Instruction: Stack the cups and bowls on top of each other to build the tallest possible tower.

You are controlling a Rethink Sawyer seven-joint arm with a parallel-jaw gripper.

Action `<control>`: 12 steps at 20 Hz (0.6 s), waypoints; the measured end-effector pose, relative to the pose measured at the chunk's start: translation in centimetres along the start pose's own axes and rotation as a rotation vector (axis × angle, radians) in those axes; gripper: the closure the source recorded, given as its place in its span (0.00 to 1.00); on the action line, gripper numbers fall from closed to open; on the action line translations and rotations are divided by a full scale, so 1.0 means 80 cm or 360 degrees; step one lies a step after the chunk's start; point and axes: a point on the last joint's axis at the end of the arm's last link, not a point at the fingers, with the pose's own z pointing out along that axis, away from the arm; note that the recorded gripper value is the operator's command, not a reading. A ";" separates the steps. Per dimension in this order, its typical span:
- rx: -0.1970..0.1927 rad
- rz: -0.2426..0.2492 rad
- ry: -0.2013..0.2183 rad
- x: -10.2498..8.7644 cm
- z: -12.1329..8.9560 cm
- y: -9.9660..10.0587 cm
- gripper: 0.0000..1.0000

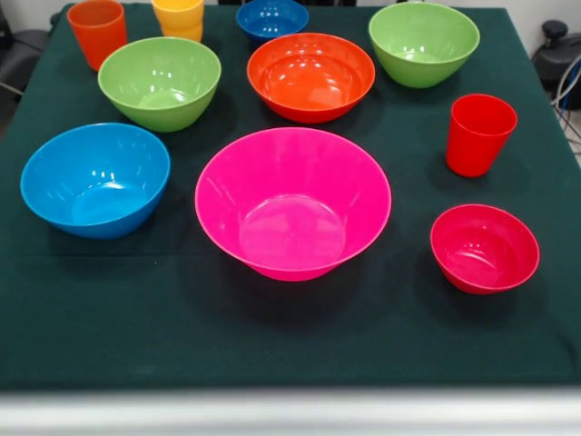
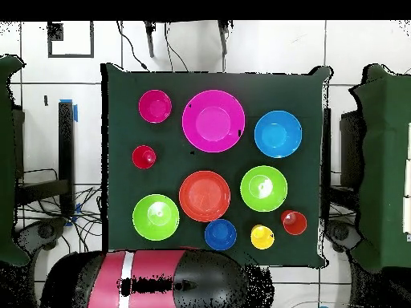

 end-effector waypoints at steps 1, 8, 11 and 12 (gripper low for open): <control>-0.0003 0.0008 0.0010 0.000 0.000 0.000 0.00; 0.0000 0.0124 0.0122 -0.009 0.000 -0.001 0.00; 0.0001 0.0197 0.0169 -0.013 0.000 -0.002 0.00; 0.0001 0.0216 0.0181 -0.014 0.000 -0.002 0.00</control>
